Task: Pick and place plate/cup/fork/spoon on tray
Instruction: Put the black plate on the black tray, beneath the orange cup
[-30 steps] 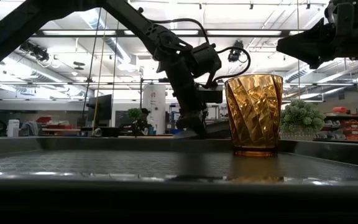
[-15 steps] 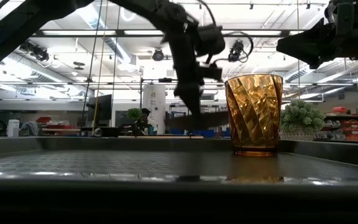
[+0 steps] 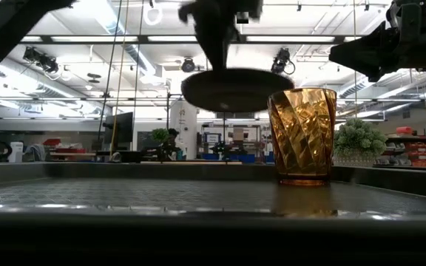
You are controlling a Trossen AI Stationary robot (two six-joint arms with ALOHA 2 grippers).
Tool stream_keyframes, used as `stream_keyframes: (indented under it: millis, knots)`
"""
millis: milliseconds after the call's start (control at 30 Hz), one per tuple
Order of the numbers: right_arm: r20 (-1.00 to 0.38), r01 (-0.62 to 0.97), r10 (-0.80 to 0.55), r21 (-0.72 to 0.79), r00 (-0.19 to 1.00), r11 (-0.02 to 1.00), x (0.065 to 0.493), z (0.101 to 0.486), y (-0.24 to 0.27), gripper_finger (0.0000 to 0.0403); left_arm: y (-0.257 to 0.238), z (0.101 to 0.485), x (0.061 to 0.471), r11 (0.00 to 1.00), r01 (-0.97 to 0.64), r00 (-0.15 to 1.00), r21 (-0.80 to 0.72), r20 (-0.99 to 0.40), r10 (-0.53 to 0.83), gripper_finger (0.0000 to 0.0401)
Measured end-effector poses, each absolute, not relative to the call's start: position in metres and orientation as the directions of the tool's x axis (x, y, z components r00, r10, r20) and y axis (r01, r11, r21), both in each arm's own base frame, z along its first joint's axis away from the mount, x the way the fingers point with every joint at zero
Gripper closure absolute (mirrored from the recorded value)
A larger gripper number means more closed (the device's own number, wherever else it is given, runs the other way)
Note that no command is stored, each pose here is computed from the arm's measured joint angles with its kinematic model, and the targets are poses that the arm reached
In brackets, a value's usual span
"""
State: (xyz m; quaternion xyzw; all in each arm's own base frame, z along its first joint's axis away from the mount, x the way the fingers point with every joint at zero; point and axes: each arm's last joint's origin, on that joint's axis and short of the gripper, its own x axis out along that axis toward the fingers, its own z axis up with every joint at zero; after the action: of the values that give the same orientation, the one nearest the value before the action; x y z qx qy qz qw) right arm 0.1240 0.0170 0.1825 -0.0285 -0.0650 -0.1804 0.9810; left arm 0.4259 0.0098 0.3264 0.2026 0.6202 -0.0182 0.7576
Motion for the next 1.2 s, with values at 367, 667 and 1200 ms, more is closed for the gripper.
stream_keyframes:
  millis: [367, 667, 1200]
  knots:
    - [0.138, 0.358, -0.351, -0.032, 0.926, 0.933, 0.124, 0.183, 0.017, 0.0266, -0.089, 0.376, 0.376, 0.918, 0.252, 0.343, 0.306, -0.915, 0.210, 0.0390]
    - [0.139, 0.358, -0.351, -0.032, 0.926, 0.933, 0.124, 0.183, 0.017, 0.0266, -0.172, 0.377, 0.344, 0.874, 0.446, 0.348, 0.195, -0.937, 0.032, 0.0390]
    - [0.138, 0.358, -0.350, -0.032, 0.926, 0.933, 0.124, 0.183, 0.017, 0.0266, -0.232, 0.347, 0.340, 0.871, 0.483, 0.288, 0.086, -0.955, -0.066, 0.0387]
